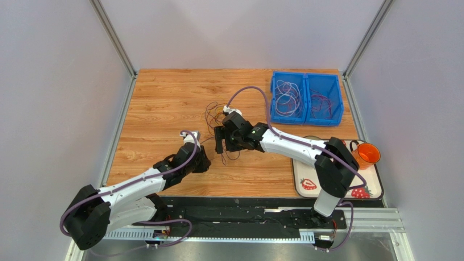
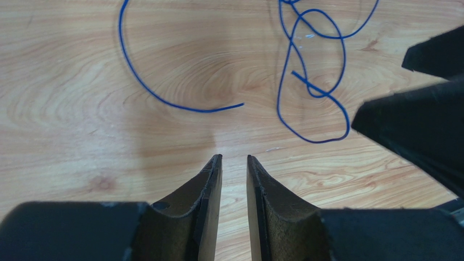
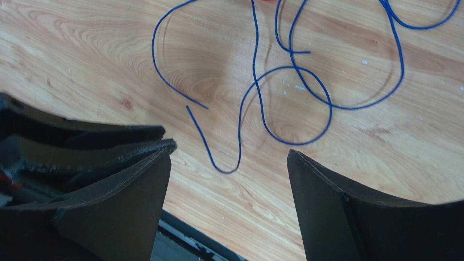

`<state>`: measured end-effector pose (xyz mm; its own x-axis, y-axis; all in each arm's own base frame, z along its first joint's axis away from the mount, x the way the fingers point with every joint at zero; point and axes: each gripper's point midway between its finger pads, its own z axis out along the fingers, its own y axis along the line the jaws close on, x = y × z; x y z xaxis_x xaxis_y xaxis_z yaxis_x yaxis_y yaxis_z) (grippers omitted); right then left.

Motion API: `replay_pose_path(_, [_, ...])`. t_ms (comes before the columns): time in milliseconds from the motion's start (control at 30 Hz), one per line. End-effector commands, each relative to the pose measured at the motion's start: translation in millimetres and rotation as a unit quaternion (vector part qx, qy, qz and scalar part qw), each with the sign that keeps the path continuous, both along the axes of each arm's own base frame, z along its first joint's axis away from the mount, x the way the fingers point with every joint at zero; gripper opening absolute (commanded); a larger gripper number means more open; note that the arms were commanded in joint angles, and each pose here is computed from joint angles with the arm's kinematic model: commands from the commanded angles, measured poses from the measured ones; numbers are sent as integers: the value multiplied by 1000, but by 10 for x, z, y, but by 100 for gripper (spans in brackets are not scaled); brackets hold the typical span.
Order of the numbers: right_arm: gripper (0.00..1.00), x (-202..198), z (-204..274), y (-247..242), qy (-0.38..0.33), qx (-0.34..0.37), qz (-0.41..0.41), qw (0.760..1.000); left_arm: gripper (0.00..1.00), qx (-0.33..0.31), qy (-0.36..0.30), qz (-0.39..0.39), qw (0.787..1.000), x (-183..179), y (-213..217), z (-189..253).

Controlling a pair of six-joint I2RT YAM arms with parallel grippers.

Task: Untangle the cables

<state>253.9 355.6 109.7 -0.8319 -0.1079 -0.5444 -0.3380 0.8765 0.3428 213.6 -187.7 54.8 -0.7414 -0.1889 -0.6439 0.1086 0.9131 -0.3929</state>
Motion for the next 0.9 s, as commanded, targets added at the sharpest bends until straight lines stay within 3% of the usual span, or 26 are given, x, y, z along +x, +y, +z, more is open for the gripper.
replay_pose_path(0, [82, 147, 43, 250, -15, 11, 5, 1000, 31, -24, -32, 34, 999, 59, 77, 117])
replay_pose_path(367, [77, 311, -398, 329, -7, -56, 9, 998, 27, -40, -45, 43, 997, 39, 114, 72])
replay_pose_path(700, [56, 443, -626, 267, -8, -116, -8, 993, 24, -34, -39, 38, 998, 60, 79, 45])
replay_pose_path(867, [53, 403, -705, 281, 1, -124, -7, 992, 24, -34, -40, 39, 998, 57, 83, 40])
